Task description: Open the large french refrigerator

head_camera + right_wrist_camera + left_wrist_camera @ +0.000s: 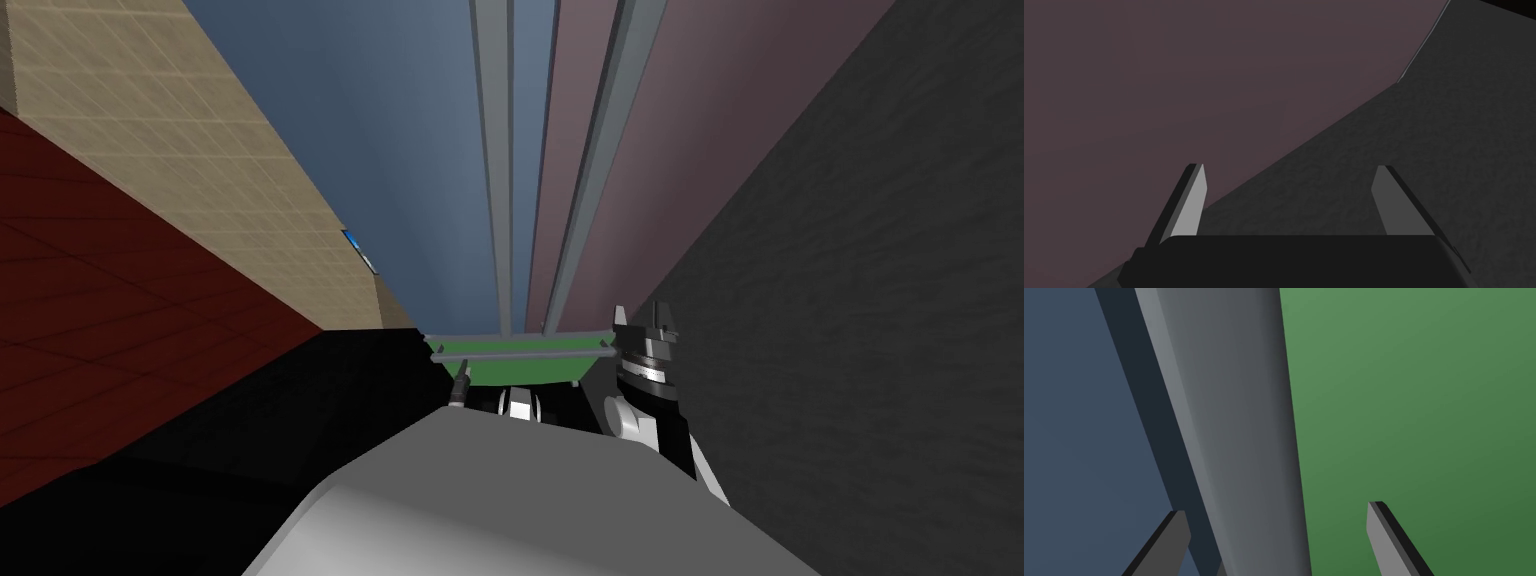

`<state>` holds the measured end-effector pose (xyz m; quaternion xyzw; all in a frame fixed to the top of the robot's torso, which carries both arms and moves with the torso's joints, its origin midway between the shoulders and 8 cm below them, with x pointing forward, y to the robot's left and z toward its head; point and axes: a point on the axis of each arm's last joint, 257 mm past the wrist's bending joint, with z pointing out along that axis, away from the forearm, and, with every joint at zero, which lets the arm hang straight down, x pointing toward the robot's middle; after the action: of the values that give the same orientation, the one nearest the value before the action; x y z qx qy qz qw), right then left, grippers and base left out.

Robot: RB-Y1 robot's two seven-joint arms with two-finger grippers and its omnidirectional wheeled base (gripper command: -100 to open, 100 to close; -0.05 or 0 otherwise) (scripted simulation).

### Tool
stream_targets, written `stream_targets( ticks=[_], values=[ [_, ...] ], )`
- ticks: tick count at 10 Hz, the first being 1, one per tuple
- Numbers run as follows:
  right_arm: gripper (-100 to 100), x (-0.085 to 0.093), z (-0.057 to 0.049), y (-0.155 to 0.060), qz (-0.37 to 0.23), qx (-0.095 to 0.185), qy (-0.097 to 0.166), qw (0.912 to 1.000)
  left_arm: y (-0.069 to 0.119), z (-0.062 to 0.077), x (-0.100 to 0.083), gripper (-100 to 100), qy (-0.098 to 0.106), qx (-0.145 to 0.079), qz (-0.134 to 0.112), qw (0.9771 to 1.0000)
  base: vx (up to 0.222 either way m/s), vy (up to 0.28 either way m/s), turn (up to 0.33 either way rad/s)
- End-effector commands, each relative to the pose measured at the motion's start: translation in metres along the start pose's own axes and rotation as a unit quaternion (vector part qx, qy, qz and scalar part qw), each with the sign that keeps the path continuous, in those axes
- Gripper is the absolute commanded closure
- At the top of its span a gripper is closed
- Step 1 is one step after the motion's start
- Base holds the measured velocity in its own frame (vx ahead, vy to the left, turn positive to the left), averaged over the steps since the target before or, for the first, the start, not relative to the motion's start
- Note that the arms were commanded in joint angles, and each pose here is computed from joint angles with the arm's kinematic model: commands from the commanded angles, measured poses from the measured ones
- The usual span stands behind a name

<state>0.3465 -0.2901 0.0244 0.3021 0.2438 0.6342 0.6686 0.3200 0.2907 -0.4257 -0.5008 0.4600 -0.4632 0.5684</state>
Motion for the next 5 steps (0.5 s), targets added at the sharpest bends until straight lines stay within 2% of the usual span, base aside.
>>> stream_targets(
  ticks=[1,2,3,4,5],
  values=[
    [0,0.000,0.000,0.000,0.000,0.000,0.000,1.0000,0.002,-0.008,0.018,-100,-0.005,-0.006,-0.020,0.9998,0.015,0.008,0.002],
    [0,0.000,0.000,0.000,0.000,0.000,0.000,1.0000,0.002,-0.009,0.026,-100,-0.006,-0.007,-0.029,0.9995,0.011,0.005,-0.001],
    [0,0.000,0.000,0.000,0.000,0.000,0.000,1.0000,0.001,-0.008,0.021,-100,-0.005,-0.006,-0.023,0.9997,0.000,0.000,0.000],
    [0,0.000,0.000,0.000,0.000,0.000,0.000,1.0000,0.000,0.009,0.031,-100,0.007,-0.006,-0.025,0.9996,0.002,0.001,0.145],
    [0,0.000,0.000,0.000,0.000,0.000,0.000,1.0000,-0.001,0.013,0.034,-100,0.010,-0.006,-0.026,0.9996,0.005,0.000,0.157]
  ],
)
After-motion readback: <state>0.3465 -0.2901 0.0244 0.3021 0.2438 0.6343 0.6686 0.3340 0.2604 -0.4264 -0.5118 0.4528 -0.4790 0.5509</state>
